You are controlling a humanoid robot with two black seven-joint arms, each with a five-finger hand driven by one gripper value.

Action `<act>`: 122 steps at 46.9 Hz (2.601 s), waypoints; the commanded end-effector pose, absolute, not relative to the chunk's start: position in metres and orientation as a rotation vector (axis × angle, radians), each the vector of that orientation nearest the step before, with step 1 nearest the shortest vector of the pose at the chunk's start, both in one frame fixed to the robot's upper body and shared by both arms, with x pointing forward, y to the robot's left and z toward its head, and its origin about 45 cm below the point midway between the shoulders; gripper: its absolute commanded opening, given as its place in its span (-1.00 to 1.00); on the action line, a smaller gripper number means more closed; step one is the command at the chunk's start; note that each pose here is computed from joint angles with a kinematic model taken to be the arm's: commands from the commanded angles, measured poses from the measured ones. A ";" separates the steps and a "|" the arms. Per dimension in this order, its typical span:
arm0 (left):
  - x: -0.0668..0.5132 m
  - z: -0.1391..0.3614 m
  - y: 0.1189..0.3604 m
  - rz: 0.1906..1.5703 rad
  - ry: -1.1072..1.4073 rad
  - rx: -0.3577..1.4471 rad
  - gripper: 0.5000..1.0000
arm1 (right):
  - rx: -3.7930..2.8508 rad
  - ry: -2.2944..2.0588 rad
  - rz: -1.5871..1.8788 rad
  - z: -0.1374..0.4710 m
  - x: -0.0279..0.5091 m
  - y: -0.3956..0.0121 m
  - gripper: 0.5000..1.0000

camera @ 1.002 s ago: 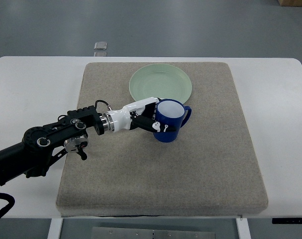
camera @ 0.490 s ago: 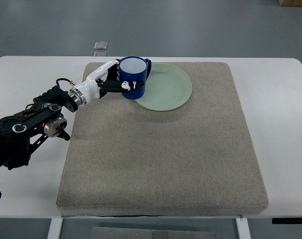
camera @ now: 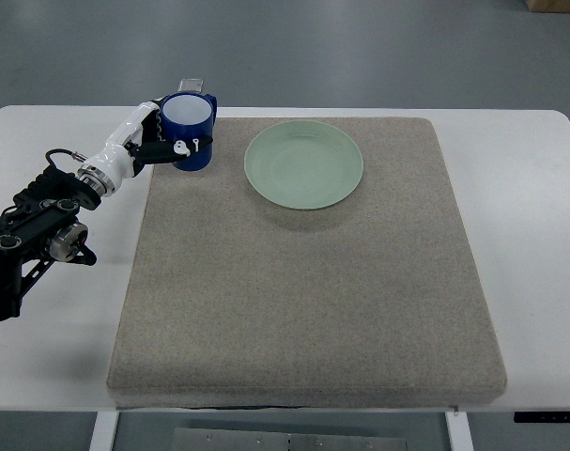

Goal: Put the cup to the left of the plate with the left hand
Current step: 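Lift the mug and carry it past the plate toward the left arm's side, then lower the blue mug onto the pad beside the plate, then open the left hand's fingers and release the mug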

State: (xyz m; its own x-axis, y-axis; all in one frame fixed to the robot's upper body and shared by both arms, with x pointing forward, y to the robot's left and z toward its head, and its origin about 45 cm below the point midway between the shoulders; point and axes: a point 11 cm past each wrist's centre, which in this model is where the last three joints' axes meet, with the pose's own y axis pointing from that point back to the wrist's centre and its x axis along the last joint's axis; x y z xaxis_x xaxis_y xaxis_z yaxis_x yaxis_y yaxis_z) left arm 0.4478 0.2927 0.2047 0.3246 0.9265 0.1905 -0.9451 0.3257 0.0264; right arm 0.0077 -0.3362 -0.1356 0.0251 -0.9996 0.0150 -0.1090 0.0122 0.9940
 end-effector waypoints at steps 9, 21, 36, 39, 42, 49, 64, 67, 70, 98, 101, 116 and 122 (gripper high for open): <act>0.443 0.190 0.297 1.259 -0.109 0.143 -0.38 | 1.291 -1.276 -1.127 -0.136 0.008 -0.336 0.73; 0.443 0.187 0.308 1.283 -0.132 0.141 -0.38 | 1.291 -1.276 -1.127 -0.136 0.008 -0.336 0.73; 0.442 0.175 0.305 1.298 -0.113 0.145 -0.22 | 1.291 -1.276 -1.127 -0.136 0.008 -0.336 0.73; 0.441 0.169 0.302 1.299 -0.103 0.151 -0.22 | 1.291 -1.276 -1.127 -0.136 0.008 -0.336 0.73; 0.441 0.167 0.300 1.302 -0.098 0.153 -0.22 | 1.291 -1.276 -1.127 -0.136 0.008 -0.336 0.73; 0.441 0.165 0.296 1.300 -0.091 0.147 -0.21 | 1.292 -1.276 -1.126 -0.136 0.009 -0.336 0.73; 0.443 0.167 0.293 1.307 -0.093 0.135 0.43 | 1.292 -1.276 -1.126 -0.136 0.009 -0.336 0.73; 0.442 0.167 0.292 1.305 -0.093 0.131 0.67 | 1.291 -1.276 -1.127 -0.136 0.008 -0.336 0.73; 0.443 0.168 0.291 1.304 -0.094 0.129 0.77 | 1.291 -1.276 -1.127 -0.136 0.008 -0.336 0.73; 0.450 0.199 0.295 1.326 -0.087 -0.006 0.98 | 1.292 -1.276 -1.126 -0.136 0.009 -0.336 0.73; 0.451 0.207 0.299 1.328 -0.098 -0.020 0.98 | 1.291 -1.276 -1.127 -0.136 0.008 -0.336 0.73; 0.461 0.253 0.323 1.370 -0.097 -0.173 0.98 | 1.290 -1.276 -1.126 -0.136 0.008 -0.337 0.73; 0.471 0.272 0.325 1.382 -0.023 -0.276 0.98 | 1.291 -1.276 -1.127 -0.136 0.008 -0.336 0.73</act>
State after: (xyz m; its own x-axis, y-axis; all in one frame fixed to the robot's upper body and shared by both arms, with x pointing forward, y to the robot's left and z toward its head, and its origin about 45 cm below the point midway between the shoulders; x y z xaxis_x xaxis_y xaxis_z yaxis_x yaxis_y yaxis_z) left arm 0.4656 0.3250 0.2640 0.1974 0.9759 -0.0931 -0.9638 0.1758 -0.2007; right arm 0.0079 -0.3363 -0.1356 0.0252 -0.9996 0.0154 -0.1092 0.0126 0.9939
